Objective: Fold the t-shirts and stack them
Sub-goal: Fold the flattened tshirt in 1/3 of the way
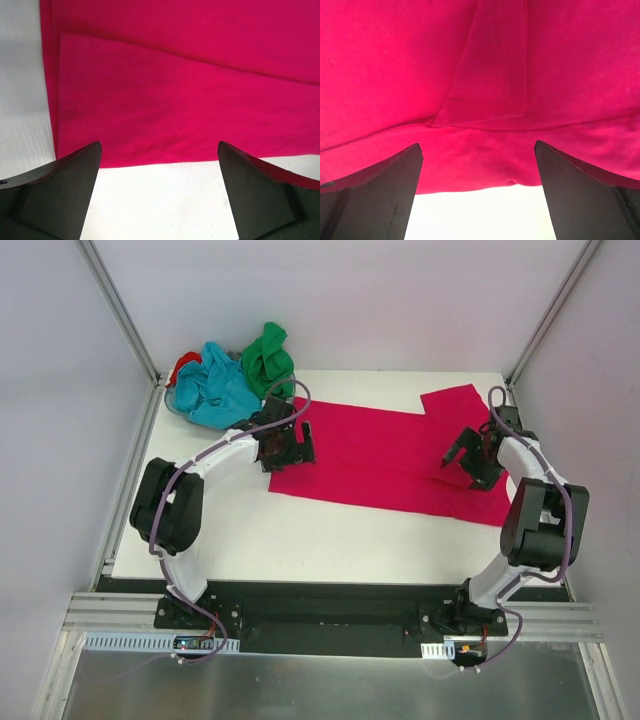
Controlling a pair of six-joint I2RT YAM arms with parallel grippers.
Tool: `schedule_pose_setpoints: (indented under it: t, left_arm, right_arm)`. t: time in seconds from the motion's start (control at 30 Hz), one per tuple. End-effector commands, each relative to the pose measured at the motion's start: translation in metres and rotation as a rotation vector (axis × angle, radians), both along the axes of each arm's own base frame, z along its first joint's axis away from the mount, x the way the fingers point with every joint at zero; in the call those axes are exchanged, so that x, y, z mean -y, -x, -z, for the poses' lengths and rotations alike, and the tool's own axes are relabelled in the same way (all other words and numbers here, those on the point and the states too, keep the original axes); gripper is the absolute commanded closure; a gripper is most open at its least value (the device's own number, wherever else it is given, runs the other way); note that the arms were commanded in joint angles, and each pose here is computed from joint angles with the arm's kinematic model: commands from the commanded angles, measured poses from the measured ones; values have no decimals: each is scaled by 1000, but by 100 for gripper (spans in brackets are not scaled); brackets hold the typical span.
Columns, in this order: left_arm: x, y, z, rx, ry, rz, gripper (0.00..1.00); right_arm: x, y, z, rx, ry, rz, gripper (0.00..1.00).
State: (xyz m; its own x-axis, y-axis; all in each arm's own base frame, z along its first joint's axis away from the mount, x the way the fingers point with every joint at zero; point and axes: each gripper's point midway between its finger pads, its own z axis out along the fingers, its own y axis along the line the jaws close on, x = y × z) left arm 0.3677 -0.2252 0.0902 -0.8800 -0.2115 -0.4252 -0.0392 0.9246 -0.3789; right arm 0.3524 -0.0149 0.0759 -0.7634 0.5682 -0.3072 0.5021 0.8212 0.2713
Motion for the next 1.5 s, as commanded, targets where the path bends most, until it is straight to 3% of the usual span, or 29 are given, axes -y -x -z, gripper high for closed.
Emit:
schedule_pose_setpoints:
  t: [0.0, 0.23, 0.43, 0.8, 0.93, 1.03, 1.17, 1.33, 1.47]
  left_arm:
    - [4, -1, 18, -24, -4, 31, 1]
    - [-10, 3, 48, -73, -75, -6, 1]
    - [-22, 12, 67, -108, -124, -9, 1]
    - [-40, 21, 66, -101, -191, -38, 1]
    - [-45, 22, 56, -80, -200, -48, 1]
    - [-44, 22, 47, -64, -191, -45, 1]
    - [-35, 18, 32, -41, -146, -26, 1]
    - [-19, 6, 11, 2, -92, -5, 1]
    - [-2, -13, 14, -4, -64, 16, 1]
  right_arm:
    - [-4, -11, 11, 10, -36, 19, 4]
    - [-5, -28, 28, -2, -58, 42, 4]
    - [-13, -60, 29, 98, -122, 74, 4]
    - [-55, -173, -25, 298, -126, 30, 4]
    - [-71, -197, -52, 353, -142, -81, 4]
    - [-60, -178, -70, 376, -29, -150, 4]
    - [-31, -114, -67, 300, 120, -189, 4]
    - [-15, -35, -26, 111, 119, -166, 4]
    - [-9, -14, 5, 25, 56, -121, 4]
